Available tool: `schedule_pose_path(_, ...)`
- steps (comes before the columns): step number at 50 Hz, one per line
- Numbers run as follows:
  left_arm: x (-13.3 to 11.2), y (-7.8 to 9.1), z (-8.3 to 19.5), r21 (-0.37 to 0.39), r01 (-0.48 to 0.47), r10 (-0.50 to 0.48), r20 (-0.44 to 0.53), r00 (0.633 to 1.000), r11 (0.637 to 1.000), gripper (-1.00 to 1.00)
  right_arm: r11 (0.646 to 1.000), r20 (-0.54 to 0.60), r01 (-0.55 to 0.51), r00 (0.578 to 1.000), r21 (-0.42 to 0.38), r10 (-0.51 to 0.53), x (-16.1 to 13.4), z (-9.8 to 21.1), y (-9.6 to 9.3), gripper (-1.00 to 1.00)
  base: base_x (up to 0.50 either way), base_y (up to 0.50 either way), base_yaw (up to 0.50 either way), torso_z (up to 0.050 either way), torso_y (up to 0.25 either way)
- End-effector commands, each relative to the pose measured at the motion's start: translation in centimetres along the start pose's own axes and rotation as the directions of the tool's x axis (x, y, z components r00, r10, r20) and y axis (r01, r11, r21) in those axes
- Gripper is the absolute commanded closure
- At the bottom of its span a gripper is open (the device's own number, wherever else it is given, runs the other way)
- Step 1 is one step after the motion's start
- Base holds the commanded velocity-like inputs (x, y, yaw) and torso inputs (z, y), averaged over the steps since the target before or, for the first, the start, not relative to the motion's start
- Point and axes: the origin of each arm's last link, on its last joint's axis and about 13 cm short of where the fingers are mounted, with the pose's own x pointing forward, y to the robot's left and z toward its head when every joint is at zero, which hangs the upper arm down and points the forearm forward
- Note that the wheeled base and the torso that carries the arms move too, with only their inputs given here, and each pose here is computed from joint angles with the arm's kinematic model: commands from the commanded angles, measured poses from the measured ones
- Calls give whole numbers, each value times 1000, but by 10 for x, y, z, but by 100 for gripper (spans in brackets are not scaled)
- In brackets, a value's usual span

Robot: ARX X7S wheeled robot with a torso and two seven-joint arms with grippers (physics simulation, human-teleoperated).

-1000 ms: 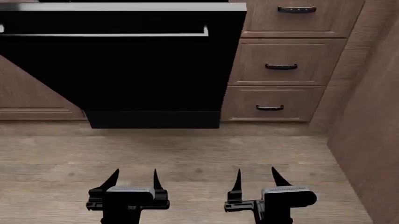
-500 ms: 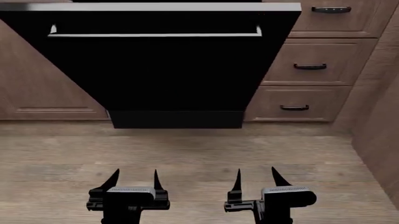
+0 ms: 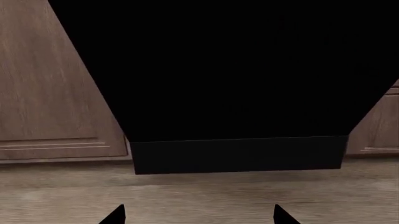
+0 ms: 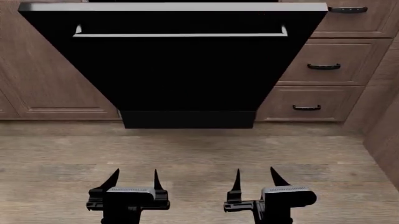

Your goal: Close the dishwasher door

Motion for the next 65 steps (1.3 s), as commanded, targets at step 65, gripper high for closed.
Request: schedule_pose_path(65, 0, -1, -1, 6, 2, -2, -1, 1000, 1000, -100, 1000, -12, -13, 1000, -3, 13, -1, 0, 0, -100, 5, 0, 0, 0, 0)
